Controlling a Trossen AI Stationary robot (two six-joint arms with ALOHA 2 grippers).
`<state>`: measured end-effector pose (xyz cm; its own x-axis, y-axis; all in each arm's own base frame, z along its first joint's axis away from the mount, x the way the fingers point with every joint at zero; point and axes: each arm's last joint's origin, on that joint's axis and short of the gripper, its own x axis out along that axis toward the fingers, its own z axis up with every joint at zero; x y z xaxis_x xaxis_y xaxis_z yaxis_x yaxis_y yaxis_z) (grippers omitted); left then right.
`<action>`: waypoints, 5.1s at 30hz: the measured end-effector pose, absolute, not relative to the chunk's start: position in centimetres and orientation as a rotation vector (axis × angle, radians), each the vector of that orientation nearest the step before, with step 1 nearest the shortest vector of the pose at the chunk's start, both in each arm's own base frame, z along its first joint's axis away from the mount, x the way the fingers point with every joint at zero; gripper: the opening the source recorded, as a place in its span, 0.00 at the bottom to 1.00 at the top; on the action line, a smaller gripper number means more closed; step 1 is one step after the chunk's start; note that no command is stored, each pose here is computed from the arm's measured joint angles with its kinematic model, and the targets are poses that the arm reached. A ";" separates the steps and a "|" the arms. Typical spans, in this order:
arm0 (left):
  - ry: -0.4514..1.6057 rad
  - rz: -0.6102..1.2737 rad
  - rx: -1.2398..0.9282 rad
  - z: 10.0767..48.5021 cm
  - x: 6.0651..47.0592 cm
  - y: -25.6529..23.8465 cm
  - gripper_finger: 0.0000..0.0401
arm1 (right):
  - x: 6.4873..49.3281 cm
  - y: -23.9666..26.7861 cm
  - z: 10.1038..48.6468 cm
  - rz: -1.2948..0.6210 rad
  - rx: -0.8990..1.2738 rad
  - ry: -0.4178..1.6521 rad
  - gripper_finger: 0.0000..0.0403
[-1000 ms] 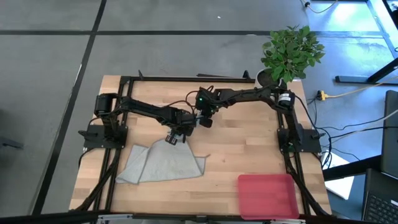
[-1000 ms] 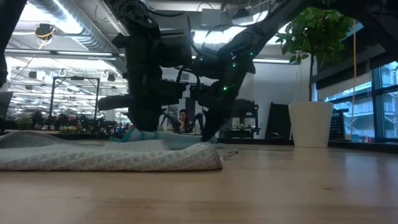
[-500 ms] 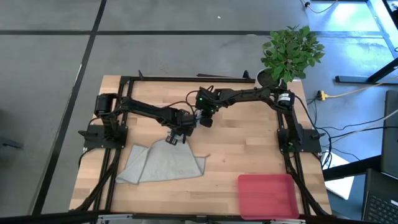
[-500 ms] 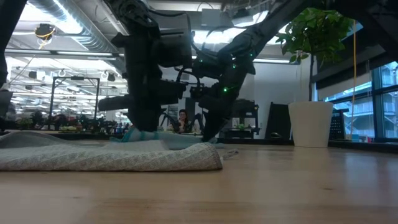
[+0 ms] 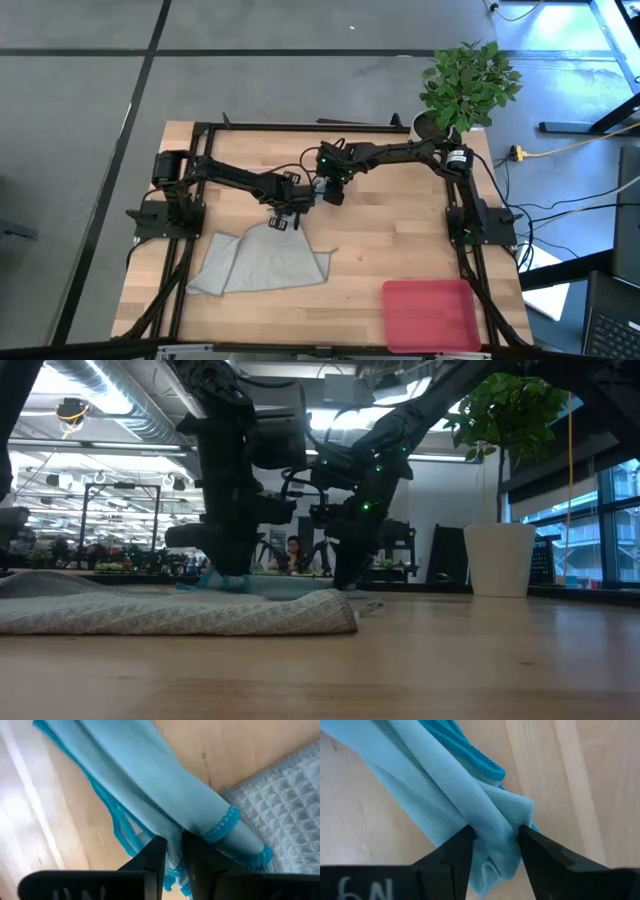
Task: Roll microfiber towels into tight, uniform cylinder then place into a basket
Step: Roll blue towel, then put the rolled blue towel into the red bin
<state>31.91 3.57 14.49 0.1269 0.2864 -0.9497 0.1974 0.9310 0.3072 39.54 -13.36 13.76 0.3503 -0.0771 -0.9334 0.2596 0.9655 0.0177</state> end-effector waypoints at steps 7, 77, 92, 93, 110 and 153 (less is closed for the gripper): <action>1.382 0.090 0.385 17.5 31.0 3.5 0.14 | 39.3 -13.3 13.7 -0.234 0.206 1.219 0.41; 0.805 0.264 0.078 23.8 16.4 1.1 0.14 | 40.0 -5.2 25.0 -0.130 -0.212 0.971 0.41; 0.805 0.264 0.077 23.8 16.5 1.1 0.14 | 40.0 -4.9 25.0 -0.126 -0.212 0.971 0.41; 0.805 0.264 0.077 23.8 16.5 1.1 0.14 | 40.0 -4.9 25.0 -0.126 -0.212 0.971 0.41; 0.805 0.265 0.077 23.8 16.5 1.1 0.14 | 40.1 -4.3 24.9 0.087 -0.096 0.943 0.41; 0.803 0.265 0.076 23.9 16.5 1.1 0.14 | 43.9 -6.6 18.0 0.054 -0.150 0.919 0.99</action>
